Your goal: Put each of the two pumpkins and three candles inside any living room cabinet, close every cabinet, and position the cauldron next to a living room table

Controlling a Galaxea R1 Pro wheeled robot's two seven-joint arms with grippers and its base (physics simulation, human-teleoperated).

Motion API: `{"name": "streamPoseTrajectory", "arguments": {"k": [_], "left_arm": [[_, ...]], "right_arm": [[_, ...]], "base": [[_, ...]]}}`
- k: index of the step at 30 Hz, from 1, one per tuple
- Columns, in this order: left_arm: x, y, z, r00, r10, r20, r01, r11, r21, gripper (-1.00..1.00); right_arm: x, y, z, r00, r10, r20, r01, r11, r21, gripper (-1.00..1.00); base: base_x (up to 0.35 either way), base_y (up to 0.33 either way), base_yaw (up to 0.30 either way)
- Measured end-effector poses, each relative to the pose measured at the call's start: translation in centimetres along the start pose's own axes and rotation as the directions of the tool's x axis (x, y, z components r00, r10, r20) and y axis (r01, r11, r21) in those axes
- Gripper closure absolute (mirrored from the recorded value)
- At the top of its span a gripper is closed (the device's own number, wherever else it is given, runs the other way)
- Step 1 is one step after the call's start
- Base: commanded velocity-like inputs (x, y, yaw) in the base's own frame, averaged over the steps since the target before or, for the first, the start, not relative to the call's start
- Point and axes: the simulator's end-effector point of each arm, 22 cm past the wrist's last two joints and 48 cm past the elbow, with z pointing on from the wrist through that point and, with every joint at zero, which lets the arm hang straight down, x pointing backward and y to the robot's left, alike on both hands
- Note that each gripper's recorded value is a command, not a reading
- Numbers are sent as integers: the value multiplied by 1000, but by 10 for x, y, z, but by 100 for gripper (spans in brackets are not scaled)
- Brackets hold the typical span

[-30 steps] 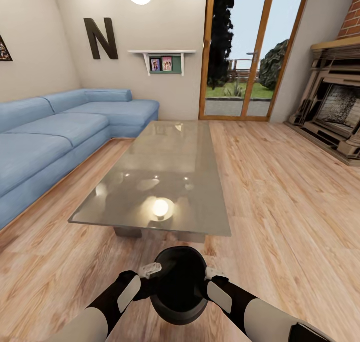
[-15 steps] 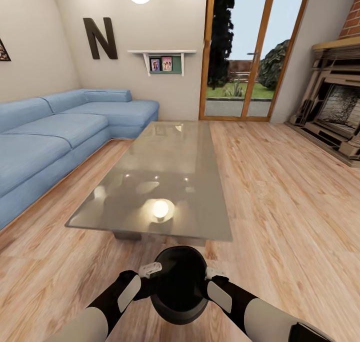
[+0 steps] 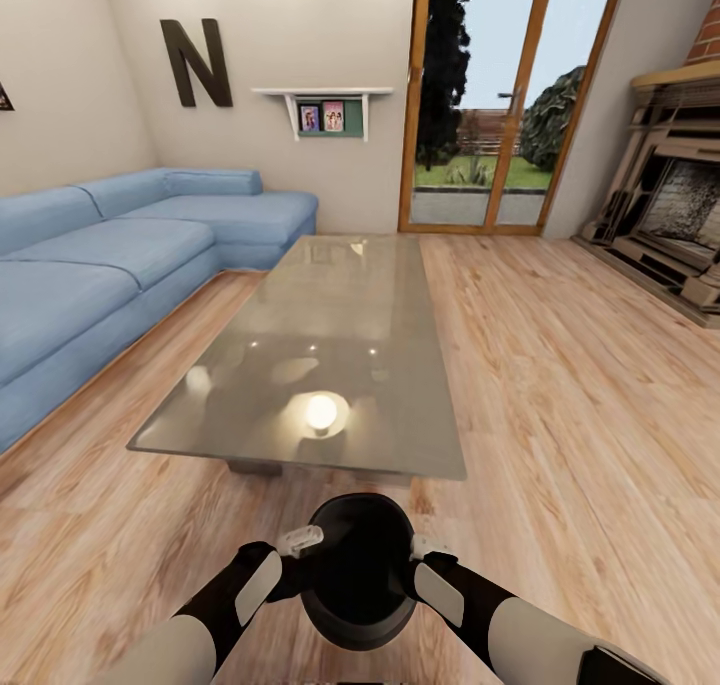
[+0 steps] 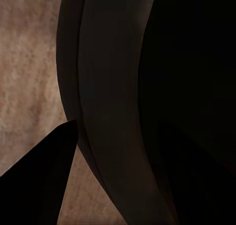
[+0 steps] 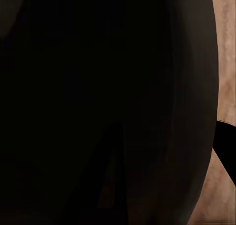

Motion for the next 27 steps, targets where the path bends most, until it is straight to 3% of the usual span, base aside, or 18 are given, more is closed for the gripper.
{"name": "streamPoseTrajectory", "arguments": {"k": [27], "left_arm": [[4, 2, 4, 1000, -3, -11, 3, 1000, -3, 100]], "right_arm": [[5, -2, 4, 1000, 3, -10, -3, 1000, 2, 100]], "base": [[47, 0, 0]]}}
